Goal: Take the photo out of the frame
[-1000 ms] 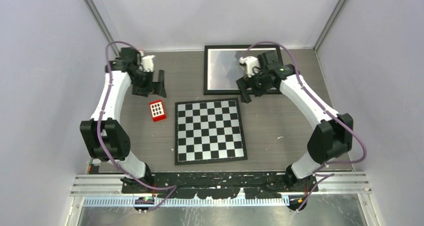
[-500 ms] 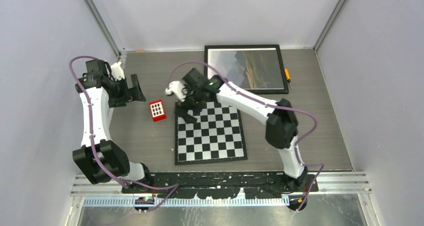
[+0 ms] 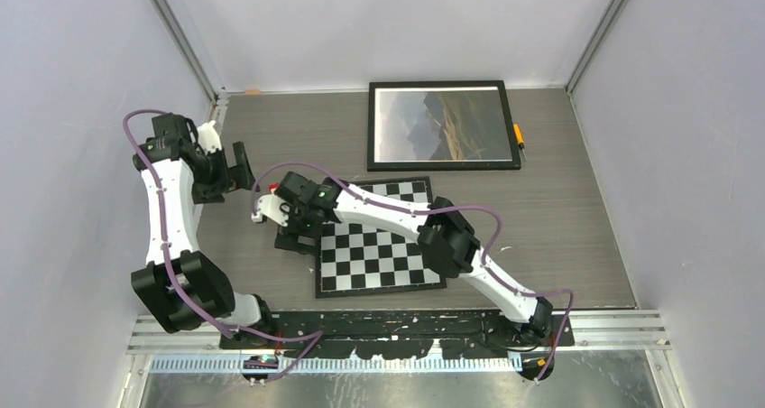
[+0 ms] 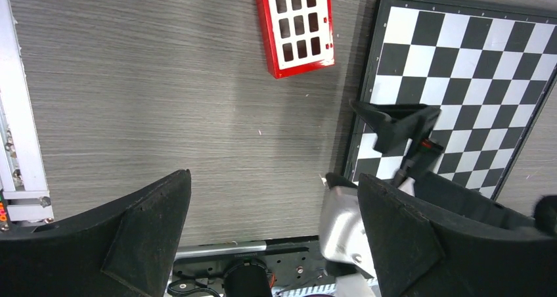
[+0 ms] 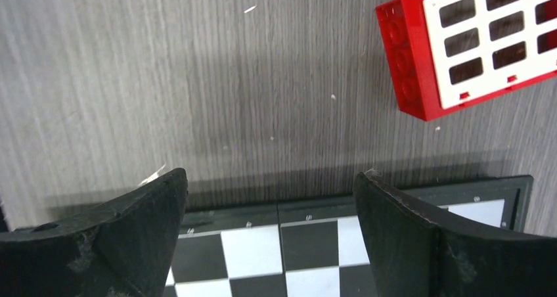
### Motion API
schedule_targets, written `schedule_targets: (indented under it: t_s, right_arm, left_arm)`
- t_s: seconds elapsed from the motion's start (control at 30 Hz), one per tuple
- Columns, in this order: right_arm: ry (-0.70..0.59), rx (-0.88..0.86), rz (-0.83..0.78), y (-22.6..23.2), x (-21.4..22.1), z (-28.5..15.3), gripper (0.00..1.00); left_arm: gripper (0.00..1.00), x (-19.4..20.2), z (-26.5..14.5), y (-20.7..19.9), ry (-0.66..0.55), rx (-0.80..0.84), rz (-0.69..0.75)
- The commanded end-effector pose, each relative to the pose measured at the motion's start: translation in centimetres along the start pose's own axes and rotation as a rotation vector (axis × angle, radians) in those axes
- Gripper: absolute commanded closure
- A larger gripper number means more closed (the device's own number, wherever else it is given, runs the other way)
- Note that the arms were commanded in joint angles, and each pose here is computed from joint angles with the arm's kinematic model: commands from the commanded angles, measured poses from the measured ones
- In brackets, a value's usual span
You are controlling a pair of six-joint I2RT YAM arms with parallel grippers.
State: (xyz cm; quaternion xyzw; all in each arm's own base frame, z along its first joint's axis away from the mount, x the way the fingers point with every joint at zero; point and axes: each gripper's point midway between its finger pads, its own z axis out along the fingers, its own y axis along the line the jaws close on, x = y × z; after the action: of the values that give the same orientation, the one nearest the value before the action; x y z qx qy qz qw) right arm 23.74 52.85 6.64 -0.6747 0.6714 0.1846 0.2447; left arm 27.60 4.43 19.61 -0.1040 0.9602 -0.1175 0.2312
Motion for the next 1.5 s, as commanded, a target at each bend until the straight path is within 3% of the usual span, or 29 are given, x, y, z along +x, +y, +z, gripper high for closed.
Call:
schedule_targets:
  t_s: [0.0, 0.33, 1.47]
  right_arm:
    - [-0.054, 0.082, -0.04, -1.8, -2.4, 0.4, 0.0]
    - [0.108, 0.052, 0.002, -2.4, 3.7, 1.9, 0.0]
    - [0.491, -0.174, -0.082, 2.9, 28.3, -13.7, 0.0]
  left_arm:
    - [0.0, 0.1, -1.1, -0.4, -0.03, 0.013, -0.003]
    - [0.0, 0.0, -1.0, -0.4, -0.029, 0.018, 0.001]
    - [0.0, -0.2, -0.7, -1.7, -0.016, 0.093, 0.034]
